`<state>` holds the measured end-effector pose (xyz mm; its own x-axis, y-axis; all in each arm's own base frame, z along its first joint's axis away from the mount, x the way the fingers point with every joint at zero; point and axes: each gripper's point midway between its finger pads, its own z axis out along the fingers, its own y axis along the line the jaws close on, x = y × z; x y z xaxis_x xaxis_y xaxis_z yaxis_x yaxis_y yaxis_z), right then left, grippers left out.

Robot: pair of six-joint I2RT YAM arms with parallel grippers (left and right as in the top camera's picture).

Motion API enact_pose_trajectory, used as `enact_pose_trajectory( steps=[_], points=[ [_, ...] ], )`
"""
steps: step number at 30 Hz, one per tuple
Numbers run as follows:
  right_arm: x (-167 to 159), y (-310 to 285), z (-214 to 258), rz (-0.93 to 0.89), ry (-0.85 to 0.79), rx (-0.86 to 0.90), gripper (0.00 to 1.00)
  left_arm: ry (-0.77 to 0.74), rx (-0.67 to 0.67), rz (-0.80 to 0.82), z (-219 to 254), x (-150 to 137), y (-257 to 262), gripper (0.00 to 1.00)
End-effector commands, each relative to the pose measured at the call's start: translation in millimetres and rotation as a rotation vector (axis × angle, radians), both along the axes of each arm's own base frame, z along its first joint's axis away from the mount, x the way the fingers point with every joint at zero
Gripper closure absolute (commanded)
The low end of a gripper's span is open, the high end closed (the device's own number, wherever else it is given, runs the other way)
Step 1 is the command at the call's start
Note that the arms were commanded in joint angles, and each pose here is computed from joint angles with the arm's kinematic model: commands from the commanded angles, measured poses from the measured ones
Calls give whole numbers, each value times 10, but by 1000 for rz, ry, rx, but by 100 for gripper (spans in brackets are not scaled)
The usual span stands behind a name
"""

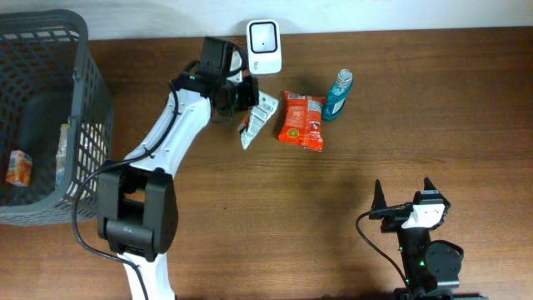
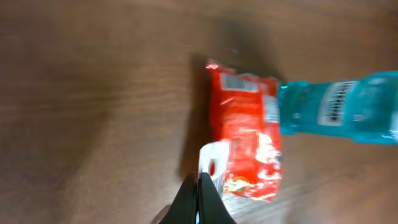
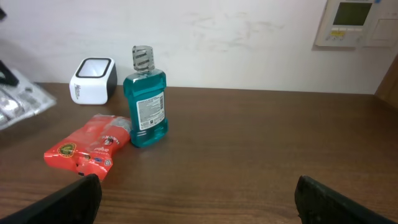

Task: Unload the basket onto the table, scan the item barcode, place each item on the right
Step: 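Place the dark packet on the table left of the red bag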

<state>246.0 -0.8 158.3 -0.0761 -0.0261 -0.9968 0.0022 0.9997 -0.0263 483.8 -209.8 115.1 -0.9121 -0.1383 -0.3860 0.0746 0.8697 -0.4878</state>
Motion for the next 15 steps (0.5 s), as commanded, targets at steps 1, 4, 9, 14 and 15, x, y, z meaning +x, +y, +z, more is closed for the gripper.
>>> enact_pose_trajectory(
  steps=[1,4,9,14,15],
  points=[
    [-1,-37,-30,-19,4,8,2,19,35,64,-193,-71,-37,94],
    [-1,-37,-30,-19,4,8,2,-17,74,64,-219,-72,-127,92],
    [-1,-37,-30,-19,4,8,2,-104,99,26,-125,-27,-314,1],
    [-1,-37,-30,-19,4,8,2,-260,153,-52,765,-16,29,1],
    [-1,-37,-30,-19,4,8,2,-321,170,-55,1141,-47,204,1]
  ],
)
